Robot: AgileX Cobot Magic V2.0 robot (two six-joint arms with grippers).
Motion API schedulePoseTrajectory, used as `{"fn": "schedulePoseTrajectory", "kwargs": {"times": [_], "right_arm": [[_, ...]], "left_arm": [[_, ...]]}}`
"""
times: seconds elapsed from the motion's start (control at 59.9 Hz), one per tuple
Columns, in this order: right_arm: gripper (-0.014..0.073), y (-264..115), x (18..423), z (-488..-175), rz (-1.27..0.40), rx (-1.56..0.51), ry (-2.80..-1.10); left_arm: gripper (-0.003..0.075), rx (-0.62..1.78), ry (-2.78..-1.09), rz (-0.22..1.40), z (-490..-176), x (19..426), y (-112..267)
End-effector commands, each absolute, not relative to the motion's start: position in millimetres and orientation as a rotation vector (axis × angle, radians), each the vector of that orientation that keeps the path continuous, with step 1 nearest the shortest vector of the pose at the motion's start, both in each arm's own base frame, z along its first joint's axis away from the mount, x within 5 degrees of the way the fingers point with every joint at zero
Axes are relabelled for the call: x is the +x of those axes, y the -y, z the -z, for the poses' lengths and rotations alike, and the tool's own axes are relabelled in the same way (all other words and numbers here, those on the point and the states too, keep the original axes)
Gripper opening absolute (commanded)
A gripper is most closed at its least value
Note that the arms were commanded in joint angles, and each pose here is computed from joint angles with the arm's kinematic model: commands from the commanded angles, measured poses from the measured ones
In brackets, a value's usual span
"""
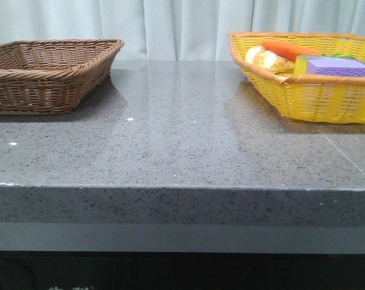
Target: Transfer tape with both arms
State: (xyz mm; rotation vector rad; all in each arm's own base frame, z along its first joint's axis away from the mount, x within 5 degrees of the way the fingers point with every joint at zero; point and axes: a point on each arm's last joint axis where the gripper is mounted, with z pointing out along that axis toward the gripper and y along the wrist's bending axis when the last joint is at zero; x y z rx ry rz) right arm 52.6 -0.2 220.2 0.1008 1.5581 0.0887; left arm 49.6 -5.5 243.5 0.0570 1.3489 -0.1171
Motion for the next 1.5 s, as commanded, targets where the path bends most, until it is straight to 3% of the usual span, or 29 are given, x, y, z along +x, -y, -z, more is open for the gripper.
{"fn": "schedulePoseTrajectory", "kwargs": {"times": [0.0,0.2,0.317,0.685,1.086,1.487], "right_arm": [[-0.0067,0.4,40.9,-257.7,-0.082,0.091,-1.415],[-0.0067,-0.2,22.7,-302.5,-0.075,0.081,-1.4],[-0.0067,-0.2,15.3,-332.9,-0.066,0.077,-1.432],[-0.0067,1.3,50.3,-398.7,-0.04,0.088,-1.75],[-0.0067,2.4,103.8,-387.7,-0.034,0.097,-1.952],[-0.0031,4.4,107.3,-382.0,0.002,0.092,-2.013]], "left_arm": [[-0.002,0.047,-1.19,0.136,-283.6,35.4,4.0],[-0.002,0.052,-1.175,0.14,-336.1,19.7,2.6],[-0.002,0.061,-1.252,0.141,-363.3,17.0,2.8],[-0.002,0.09,-1.572,0.136,-433.8,47.9,8.0],[-0.002,0.101,-1.846,0.137,-415.1,113.0,16.5],[-0.0017,0.104,-1.967,0.141,-401.0,138.3,20.2]]}}
